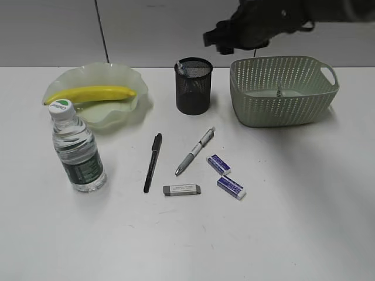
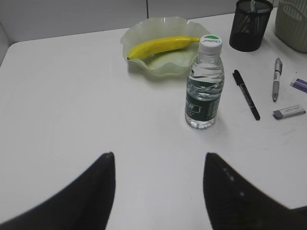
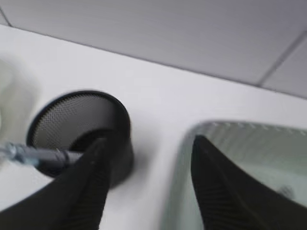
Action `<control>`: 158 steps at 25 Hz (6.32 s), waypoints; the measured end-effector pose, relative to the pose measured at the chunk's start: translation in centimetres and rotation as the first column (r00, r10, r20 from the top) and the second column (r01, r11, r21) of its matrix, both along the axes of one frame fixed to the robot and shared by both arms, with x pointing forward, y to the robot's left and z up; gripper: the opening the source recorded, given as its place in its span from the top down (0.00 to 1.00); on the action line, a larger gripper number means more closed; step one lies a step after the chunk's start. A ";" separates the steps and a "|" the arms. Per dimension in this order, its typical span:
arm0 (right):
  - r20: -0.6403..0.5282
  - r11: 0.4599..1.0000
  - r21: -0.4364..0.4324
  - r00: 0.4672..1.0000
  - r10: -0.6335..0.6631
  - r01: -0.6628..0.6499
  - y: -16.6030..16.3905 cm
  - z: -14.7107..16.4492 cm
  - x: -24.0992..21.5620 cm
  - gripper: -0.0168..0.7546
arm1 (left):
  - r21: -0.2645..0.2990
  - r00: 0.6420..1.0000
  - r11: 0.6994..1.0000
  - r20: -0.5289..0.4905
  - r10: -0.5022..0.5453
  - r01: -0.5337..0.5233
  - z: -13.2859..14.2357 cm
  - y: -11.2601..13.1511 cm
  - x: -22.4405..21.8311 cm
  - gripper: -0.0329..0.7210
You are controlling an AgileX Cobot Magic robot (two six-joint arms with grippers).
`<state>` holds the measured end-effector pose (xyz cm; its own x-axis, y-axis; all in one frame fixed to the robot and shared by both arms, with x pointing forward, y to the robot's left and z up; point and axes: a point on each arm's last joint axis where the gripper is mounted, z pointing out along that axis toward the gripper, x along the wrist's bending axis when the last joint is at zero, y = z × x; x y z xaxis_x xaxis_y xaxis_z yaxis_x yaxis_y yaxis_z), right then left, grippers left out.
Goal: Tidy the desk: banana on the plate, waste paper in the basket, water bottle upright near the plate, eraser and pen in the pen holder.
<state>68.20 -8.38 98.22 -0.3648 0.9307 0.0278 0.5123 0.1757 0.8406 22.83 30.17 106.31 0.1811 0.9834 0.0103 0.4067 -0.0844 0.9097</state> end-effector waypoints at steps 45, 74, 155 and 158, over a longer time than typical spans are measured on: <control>0.119 0.999 0.020 0.992 0.040 -0.042 -22.0 7.5 -44.6 0.58 | -0.136 0.986 0.978 -0.031 -0.164 0.159 5.3 -3.0 6.9 0.38; 0.134 0.999 0.025 0.990 0.040 -0.043 -22.1 7.4 -44.8 0.58 | -0.075 0.709 0.963 -0.663 -0.242 0.258 -3.9 -25.1 36.5 0.38; 0.136 0.999 0.024 0.990 0.040 -0.044 -22.1 7.5 -44.8 0.58 | -0.261 0.958 0.922 0.076 -0.275 0.286 -9.9 -28.5 47.5 0.84; 0.136 0.999 0.024 0.990 0.040 -0.044 -22.1 7.5 -44.8 0.58 | -0.259 0.959 0.924 0.066 -0.275 0.283 -10.4 -28.5 47.6 0.84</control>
<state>23.42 -30.53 105.68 -0.4057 0.9140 0.0007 0.3864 0.1708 0.9064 70.43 1.68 95.93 0.4517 0.8614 -0.2325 0.3753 0.0530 0.9254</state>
